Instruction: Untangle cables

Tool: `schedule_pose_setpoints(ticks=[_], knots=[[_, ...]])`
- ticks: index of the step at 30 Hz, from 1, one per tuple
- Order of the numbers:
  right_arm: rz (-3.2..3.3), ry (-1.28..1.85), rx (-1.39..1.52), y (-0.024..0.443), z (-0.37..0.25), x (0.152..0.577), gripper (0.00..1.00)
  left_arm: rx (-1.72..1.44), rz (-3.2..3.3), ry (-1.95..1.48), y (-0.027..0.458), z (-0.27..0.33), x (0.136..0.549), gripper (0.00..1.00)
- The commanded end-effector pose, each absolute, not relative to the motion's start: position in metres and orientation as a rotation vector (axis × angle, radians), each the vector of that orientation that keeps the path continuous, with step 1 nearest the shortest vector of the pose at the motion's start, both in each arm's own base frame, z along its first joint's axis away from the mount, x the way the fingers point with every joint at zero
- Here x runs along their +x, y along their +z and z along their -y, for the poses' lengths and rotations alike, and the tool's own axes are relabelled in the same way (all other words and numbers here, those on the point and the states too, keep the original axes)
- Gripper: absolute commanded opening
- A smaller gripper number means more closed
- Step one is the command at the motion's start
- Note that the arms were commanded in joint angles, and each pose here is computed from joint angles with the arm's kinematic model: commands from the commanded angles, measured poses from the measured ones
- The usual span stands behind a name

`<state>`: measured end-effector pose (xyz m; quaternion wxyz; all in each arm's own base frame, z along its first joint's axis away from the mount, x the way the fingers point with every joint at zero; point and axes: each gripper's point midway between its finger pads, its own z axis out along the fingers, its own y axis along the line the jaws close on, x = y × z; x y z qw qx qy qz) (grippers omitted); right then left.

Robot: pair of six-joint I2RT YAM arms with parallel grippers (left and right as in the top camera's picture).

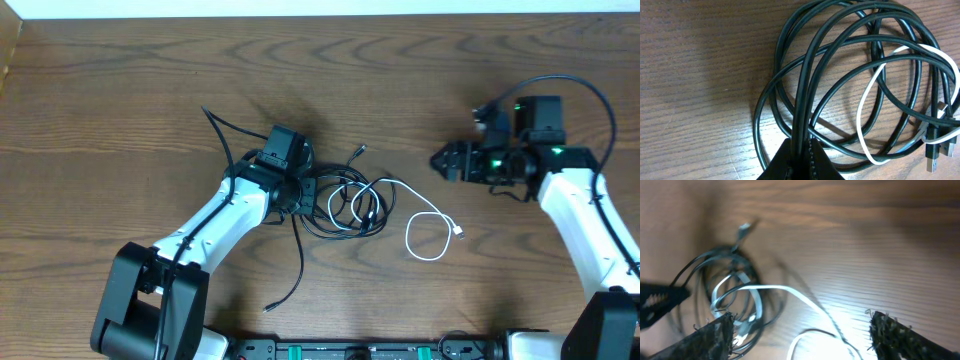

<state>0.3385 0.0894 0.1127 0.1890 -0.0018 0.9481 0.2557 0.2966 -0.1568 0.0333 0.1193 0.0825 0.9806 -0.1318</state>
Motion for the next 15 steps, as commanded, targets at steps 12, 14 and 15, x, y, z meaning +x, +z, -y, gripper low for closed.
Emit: schedule_pose_setpoints(ticks=[12,14,15], knots=[[-2.714,0.709,-0.574,0.087,-0.205,0.296,0.68,0.263,-2.883,-0.366,0.027,0.154,0.292,0.08],[-2.717,0.675,-0.617,0.08,-0.213,0.293,0.67,0.263,-2.883,-0.366,0.027,0.154,0.292,0.07],[-2.711,0.674,-0.649,0.078,-0.218,0.292,0.66,0.264,-2.883,-0.366,0.027,0.154,0.292,0.08]])
